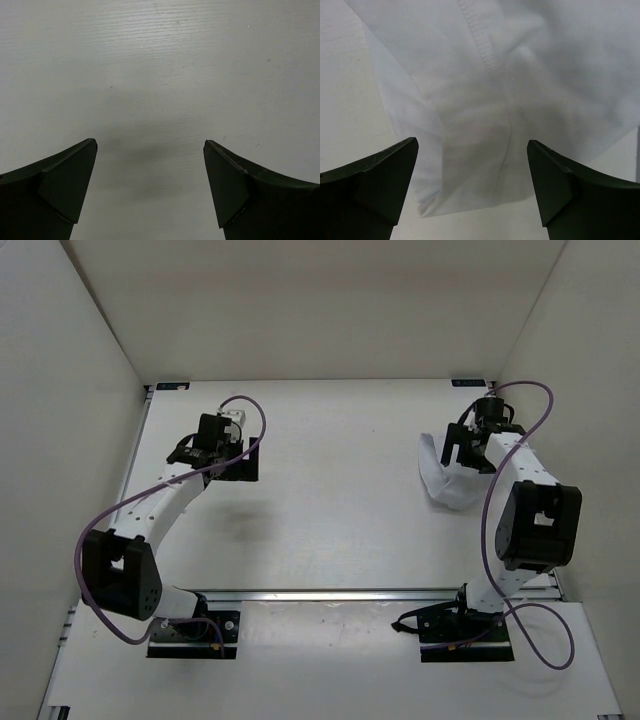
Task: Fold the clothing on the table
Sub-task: Grab the skirt from the pile, then move the skirt to the center of the board, then flatten the skirt out
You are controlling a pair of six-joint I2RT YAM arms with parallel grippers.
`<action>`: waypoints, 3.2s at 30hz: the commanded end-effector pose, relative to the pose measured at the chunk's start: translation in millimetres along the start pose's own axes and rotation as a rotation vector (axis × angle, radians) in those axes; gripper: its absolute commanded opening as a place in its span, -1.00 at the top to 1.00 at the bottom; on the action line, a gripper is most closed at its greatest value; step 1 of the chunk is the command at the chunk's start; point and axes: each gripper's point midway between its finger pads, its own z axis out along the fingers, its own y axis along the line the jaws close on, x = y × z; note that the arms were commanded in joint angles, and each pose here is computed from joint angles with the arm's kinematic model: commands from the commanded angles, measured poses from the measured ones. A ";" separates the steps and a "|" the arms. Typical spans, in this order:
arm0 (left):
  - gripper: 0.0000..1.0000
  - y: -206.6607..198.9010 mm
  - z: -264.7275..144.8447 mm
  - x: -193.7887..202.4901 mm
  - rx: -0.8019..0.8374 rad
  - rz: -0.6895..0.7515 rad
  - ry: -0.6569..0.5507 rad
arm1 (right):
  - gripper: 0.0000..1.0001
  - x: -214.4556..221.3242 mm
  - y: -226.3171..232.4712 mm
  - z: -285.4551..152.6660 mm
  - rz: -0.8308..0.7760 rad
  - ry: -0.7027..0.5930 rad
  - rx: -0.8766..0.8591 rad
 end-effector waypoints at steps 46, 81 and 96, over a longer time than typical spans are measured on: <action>-0.97 -23.1 -52.6 -27.1 0.162 -0.095 -0.197 | 1.00 -12.7 180.8 -116.6 0.027 -0.281 -0.724; -0.75 -202.9 -49.8 77.5 0.751 -0.289 0.044 | 0.19 103.8 151.5 -36.1 0.018 0.003 -0.629; -0.77 -184.6 -45.0 68.1 0.666 -0.245 0.022 | 0.99 30.2 290.0 -107.0 -0.159 -0.093 -0.979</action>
